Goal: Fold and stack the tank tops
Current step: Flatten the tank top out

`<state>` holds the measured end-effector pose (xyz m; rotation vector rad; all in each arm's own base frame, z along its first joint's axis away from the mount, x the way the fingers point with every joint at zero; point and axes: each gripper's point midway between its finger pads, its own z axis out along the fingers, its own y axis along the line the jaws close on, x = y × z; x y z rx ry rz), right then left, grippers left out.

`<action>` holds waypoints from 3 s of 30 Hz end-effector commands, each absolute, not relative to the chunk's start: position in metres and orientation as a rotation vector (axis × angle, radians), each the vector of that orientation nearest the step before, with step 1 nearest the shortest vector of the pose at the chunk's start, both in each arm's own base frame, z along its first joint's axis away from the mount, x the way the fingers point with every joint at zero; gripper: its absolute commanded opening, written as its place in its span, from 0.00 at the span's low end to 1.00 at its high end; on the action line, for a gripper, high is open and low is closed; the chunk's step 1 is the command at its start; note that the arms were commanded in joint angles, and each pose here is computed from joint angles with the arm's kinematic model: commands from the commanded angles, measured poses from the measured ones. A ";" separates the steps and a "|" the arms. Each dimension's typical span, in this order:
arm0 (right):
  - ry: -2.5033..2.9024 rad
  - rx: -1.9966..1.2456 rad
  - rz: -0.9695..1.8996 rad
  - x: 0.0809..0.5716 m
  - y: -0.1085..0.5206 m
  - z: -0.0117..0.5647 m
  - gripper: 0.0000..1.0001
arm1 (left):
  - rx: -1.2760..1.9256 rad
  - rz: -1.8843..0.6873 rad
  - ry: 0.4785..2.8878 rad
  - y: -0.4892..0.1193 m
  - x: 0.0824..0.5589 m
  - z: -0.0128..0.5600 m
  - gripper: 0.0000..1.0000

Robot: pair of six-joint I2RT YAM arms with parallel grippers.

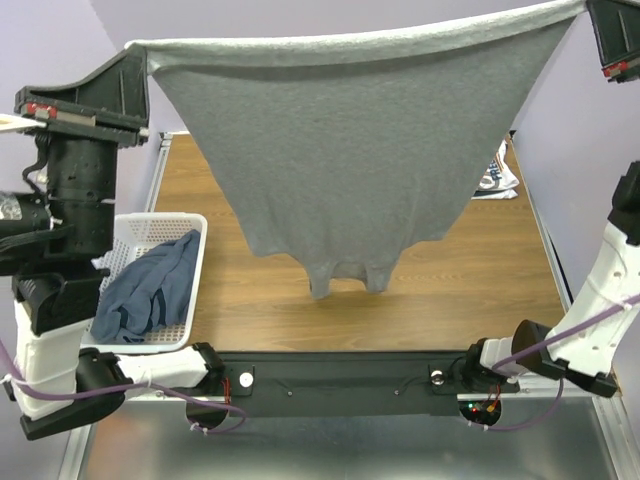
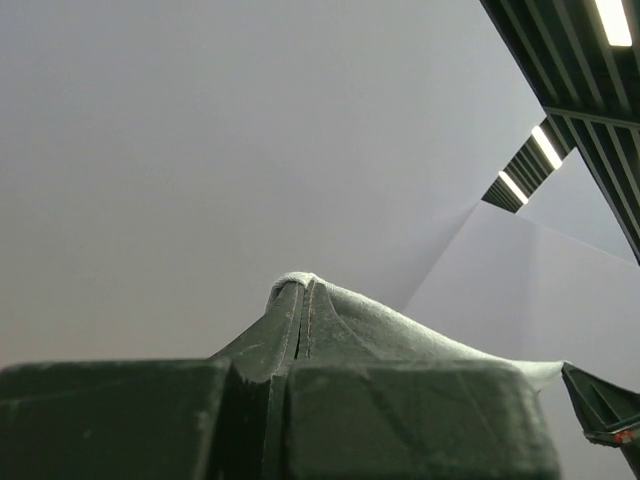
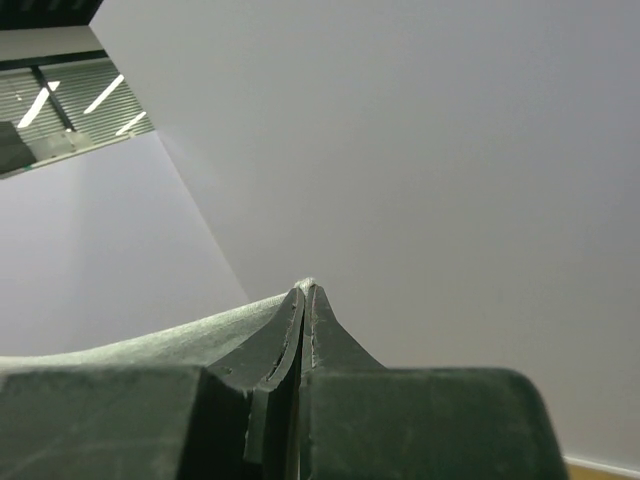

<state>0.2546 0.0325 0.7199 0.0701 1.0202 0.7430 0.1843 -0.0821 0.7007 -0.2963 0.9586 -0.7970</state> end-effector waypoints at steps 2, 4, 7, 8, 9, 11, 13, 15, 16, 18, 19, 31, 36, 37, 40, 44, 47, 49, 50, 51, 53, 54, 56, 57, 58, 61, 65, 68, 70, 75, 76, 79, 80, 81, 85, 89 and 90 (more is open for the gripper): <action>1.032 0.038 0.855 0.297 0.026 0.709 0.00 | -0.313 -0.733 0.862 -0.088 0.198 0.731 0.00; 1.056 0.026 0.896 0.318 0.023 0.701 0.00 | -0.293 -0.705 0.871 -0.108 0.215 0.734 0.00; 1.082 0.028 0.927 0.348 0.014 0.691 0.00 | -0.233 -0.696 0.859 -0.132 0.243 0.743 0.00; 1.087 0.026 0.936 0.355 0.013 0.688 0.00 | -0.174 -0.675 0.852 -0.134 0.258 0.744 0.00; 1.081 0.013 0.942 0.357 0.015 0.691 0.00 | -0.183 -0.751 0.818 -0.133 0.257 0.755 0.00; 1.090 0.005 0.960 0.376 0.014 0.687 0.00 | -0.145 -0.764 0.850 -0.150 0.303 0.744 0.00; 1.095 0.008 0.968 0.391 0.013 0.682 0.00 | -0.127 -0.767 0.852 -0.152 0.320 0.741 0.00; 1.103 0.018 0.976 0.412 0.011 0.674 0.00 | -0.090 -0.793 0.838 -0.154 0.332 0.741 0.00; 1.084 0.019 0.965 0.415 0.011 0.678 0.00 | -0.105 -0.787 0.848 -0.147 0.352 0.734 0.00; 1.090 0.028 0.974 0.438 0.014 0.668 0.00 | -0.057 -0.811 0.842 -0.151 0.373 0.728 0.00; 1.079 0.043 0.953 0.453 0.011 0.664 0.00 | -0.059 -0.822 0.810 -0.142 0.379 0.732 0.00; 0.925 0.091 0.935 0.504 0.031 0.664 0.00 | 0.010 -0.945 0.631 -0.106 0.411 0.744 0.00; 1.082 0.106 0.977 0.511 0.050 0.626 0.00 | 0.012 -0.941 0.773 -0.114 0.424 0.711 0.00; 1.124 0.092 0.976 0.507 0.055 0.618 0.00 | 0.015 -0.933 0.797 -0.115 0.425 0.705 0.00; 1.256 0.118 0.979 0.510 0.061 0.578 0.00 | 0.018 -0.940 0.887 -0.120 0.421 0.682 0.00; 1.284 0.107 0.911 0.470 0.062 0.577 0.00 | 0.009 -0.936 0.953 -0.120 0.398 0.658 0.00; 1.300 0.114 0.849 0.429 0.061 0.576 0.00 | 0.018 -0.924 0.960 -0.118 0.363 0.651 0.00; 1.280 0.101 0.810 0.394 0.061 0.586 0.00 | 0.039 -0.913 0.937 -0.116 0.327 0.653 0.00; 1.255 0.087 0.801 0.369 0.063 0.596 0.00 | 0.058 -0.905 0.916 -0.116 0.301 0.658 0.00; 1.264 0.093 0.796 0.370 0.063 0.594 0.00 | 0.057 -0.903 0.936 -0.118 0.305 0.652 0.00; 1.202 0.060 0.772 0.331 0.065 0.621 0.00 | 0.083 -0.901 0.886 -0.114 0.262 0.666 0.00; 1.180 0.052 0.768 0.317 0.066 0.631 0.00 | 0.090 -0.898 0.877 -0.113 0.250 0.668 0.00; 1.149 0.033 0.765 0.286 0.070 0.648 0.01 | 0.104 -0.890 0.843 -0.109 0.214 0.678 0.00; 1.141 0.026 0.768 0.277 0.072 0.653 0.00 | 0.116 -0.884 0.815 -0.107 0.194 0.684 0.00; 1.125 0.019 0.770 0.268 0.073 0.660 0.00 | 0.115 -0.882 0.806 -0.105 0.186 0.686 0.00; 1.108 0.011 0.773 0.249 0.076 0.665 0.00 | 0.114 -0.876 0.795 -0.102 0.166 0.689 0.00; 1.124 0.021 0.788 0.252 0.076 0.661 0.00 | 0.091 -0.867 0.805 -0.099 0.169 0.689 0.00; 1.150 0.038 0.783 0.271 0.073 0.654 0.00 | 0.068 -0.864 0.831 -0.100 0.192 0.682 0.00; 1.171 0.049 0.786 0.291 0.071 0.648 0.01 | 0.042 -0.867 0.864 -0.101 0.217 0.671 0.00; 1.211 0.066 0.808 0.351 0.066 0.632 0.00 | 0.028 -0.878 0.897 -0.108 0.275 0.659 0.00; 1.197 0.054 0.811 0.360 0.066 0.635 0.00 | 0.018 -0.883 0.926 -0.111 0.301 0.652 0.00; 1.225 0.066 0.834 0.416 0.062 0.615 0.00 | 0.029 -0.888 0.936 -0.119 0.350 0.652 0.00; 1.230 0.074 0.839 0.446 0.059 0.608 0.00 | 0.053 -0.891 0.888 -0.120 0.349 0.672 0.00; 1.230 0.077 0.843 0.458 0.057 0.607 0.00 | 0.040 -0.895 0.931 -0.123 0.375 0.656 0.00; 1.138 0.073 0.873 0.510 0.054 0.624 0.00 | 0.086 -0.925 0.873 -0.136 0.443 0.675 0.00; 0.944 0.071 0.858 0.513 0.043 0.660 0.00 | 0.122 -0.947 0.744 -0.138 0.458 0.703 0.00; 0.891 0.058 0.845 0.505 0.042 0.669 0.00 | 0.136 -0.951 0.691 -0.133 0.450 0.712 0.00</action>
